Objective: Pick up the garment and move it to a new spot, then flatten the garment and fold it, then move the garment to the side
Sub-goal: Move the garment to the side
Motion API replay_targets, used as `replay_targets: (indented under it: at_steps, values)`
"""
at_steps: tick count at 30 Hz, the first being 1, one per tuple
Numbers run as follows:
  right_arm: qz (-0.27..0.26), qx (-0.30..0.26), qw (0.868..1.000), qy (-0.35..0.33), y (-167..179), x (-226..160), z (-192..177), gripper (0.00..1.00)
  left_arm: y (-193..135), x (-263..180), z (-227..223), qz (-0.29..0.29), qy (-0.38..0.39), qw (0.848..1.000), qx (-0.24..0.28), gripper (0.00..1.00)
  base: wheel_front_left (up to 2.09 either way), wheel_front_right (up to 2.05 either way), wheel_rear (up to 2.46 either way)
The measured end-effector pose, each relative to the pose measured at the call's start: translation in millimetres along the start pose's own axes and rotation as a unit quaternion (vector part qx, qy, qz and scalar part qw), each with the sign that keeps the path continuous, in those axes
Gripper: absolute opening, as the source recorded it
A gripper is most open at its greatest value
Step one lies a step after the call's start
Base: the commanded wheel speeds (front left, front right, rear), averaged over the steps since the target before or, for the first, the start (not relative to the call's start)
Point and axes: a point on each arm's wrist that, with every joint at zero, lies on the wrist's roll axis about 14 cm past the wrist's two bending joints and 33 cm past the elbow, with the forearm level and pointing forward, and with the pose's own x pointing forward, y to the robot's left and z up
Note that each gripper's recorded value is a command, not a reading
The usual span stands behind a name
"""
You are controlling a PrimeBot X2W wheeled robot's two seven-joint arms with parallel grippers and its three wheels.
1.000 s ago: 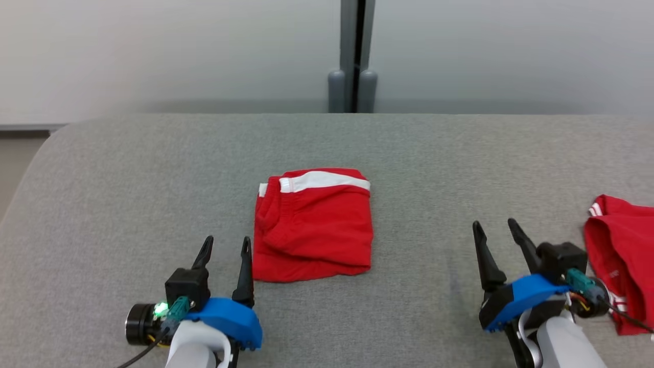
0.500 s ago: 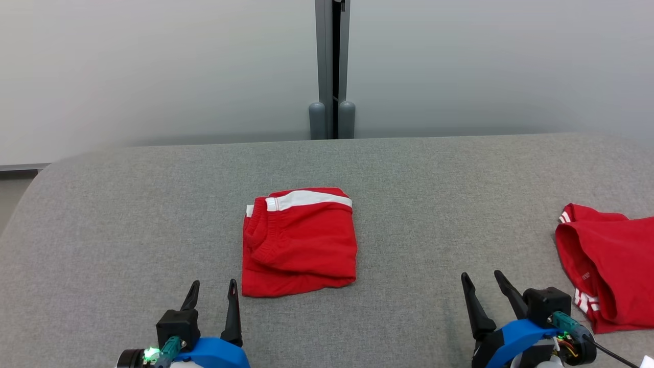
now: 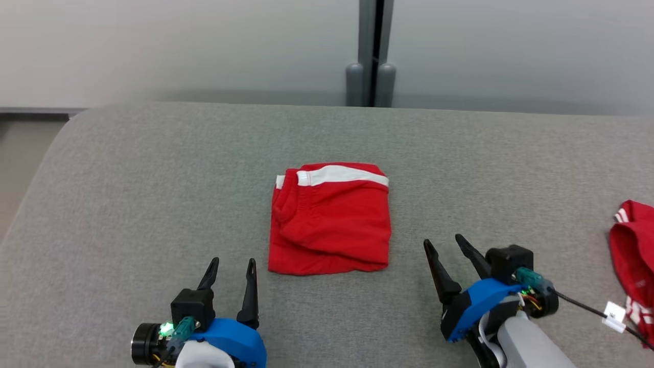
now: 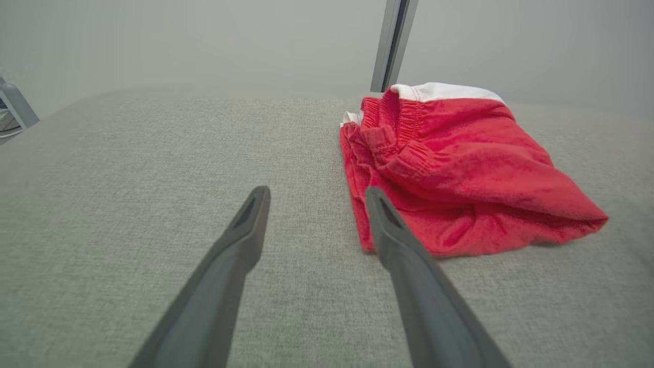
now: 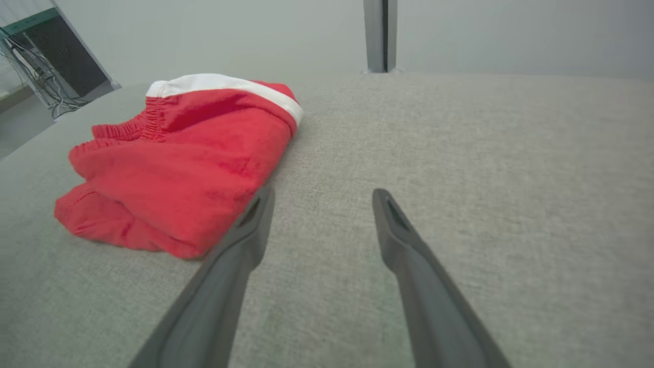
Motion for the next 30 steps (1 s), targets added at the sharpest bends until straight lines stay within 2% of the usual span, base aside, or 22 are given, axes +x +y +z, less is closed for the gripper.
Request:
replay_targets:
  at_steps: [7, 12, 13, 15, 22, 30]
  values:
    - [0.057, -0.003, 0.998, 0.014, 35.4, 58.0, 7.4, 1.0, 29.1, -7.4, -8.2, 0.044, 0.013, 0.999, -0.009, 1.0, 0.0, 0.0, 0.0]
    - [0.067, 0.023, 0.996, 0.062, 48.0, 78.5, -20.1, 1.0, 48.6, -15.5, -15.4, 0.077, 0.025, 0.997, -0.016, 1.0, 0.0, 0.0, 0.0]
    - [0.068, 0.025, 0.995, 0.072, 49.6, 80.9, -26.1, 0.79, 51.1, -16.9, -17.3, 0.081, 0.028, 0.996, -0.017, 1.0, 0.0, 0.0, 0.0]
    - [0.071, 0.035, 0.993, 0.083, 53.3, 84.8, -33.4, 0.0, 55.6, -18.9, -20.5, 0.089, 0.033, 0.995, -0.018, 1.0, 0.0, 0.0, 0.0]
    - [0.058, 0.058, 0.994, 0.066, 43.7, 84.0, -24.0, 0.0, 46.8, -5.1, -17.3, 0.073, 0.029, 0.997, -0.015, 1.0, 0.0, 0.0, 0.0]
    - [-0.017, 0.08, 0.995, 0.049, -15.3, 45.3, -22.9, 0.0, -6.4, 31.8, -17.6, -0.021, 0.032, 0.999, 0.004, 1.0, 0.0, 0.0, 0.0]
